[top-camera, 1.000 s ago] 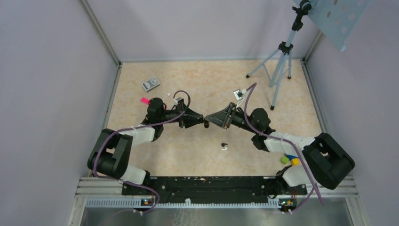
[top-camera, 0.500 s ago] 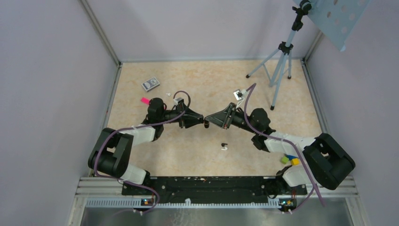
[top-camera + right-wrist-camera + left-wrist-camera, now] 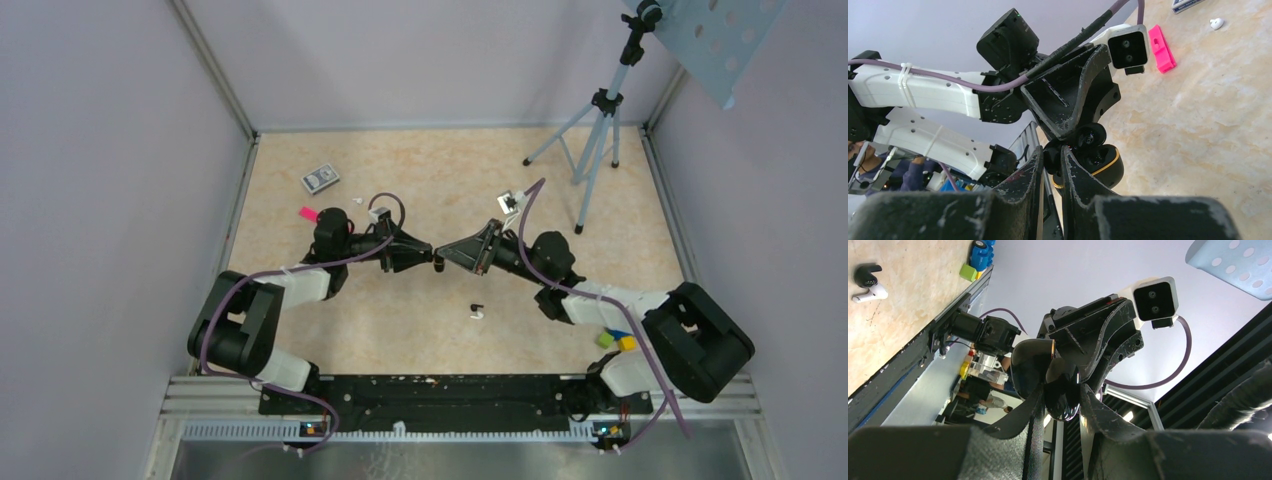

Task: Insert the wireless bluetooth earbuds into the charging case
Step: Insert the left earbud into the left side groove of the charging case.

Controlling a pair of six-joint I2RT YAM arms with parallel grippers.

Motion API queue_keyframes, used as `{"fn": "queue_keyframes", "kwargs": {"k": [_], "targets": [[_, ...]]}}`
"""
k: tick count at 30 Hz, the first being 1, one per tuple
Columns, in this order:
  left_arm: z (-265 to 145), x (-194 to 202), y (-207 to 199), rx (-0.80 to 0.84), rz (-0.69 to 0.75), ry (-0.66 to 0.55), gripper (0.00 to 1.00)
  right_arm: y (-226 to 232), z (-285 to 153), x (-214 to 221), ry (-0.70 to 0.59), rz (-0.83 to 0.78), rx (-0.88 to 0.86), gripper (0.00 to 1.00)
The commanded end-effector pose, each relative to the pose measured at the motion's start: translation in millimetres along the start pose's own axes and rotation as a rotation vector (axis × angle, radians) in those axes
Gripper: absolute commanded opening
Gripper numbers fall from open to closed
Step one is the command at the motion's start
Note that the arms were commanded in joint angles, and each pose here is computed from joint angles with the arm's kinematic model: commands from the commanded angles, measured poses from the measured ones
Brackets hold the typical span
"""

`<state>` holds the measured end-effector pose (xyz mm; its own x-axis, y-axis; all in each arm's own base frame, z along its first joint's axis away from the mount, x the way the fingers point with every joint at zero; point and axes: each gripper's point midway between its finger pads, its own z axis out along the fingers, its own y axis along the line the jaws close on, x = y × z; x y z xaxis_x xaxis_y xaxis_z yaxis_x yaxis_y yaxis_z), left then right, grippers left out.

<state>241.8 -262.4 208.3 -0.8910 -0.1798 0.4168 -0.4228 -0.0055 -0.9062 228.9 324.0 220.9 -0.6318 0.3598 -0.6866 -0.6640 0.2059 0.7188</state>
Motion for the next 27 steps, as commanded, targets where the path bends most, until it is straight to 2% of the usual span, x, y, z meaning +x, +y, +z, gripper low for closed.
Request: {"fn": "queue_keyframes", "kwargs": {"k": [1, 11, 27], "targets": [[-1.7, 11.1, -27.4, 0.081, 0.113, 0.02, 0.0, -19.0, -11.2, 51.0, 0.174, 0.04, 0.046, 0.0], [-1.3, 7.7, -24.4, 0.08, 0.093, 0.005, 0.0, -20.0, -21.7, 61.6, 0.215, 0.017, 0.049, 0.0], [-2.0, 10.4, -24.0, 0.079, 0.111, 0.031, 0.0, -23.5, -22.7, 62.7, 0.204, 0.027, 0.061, 0.0]]}}
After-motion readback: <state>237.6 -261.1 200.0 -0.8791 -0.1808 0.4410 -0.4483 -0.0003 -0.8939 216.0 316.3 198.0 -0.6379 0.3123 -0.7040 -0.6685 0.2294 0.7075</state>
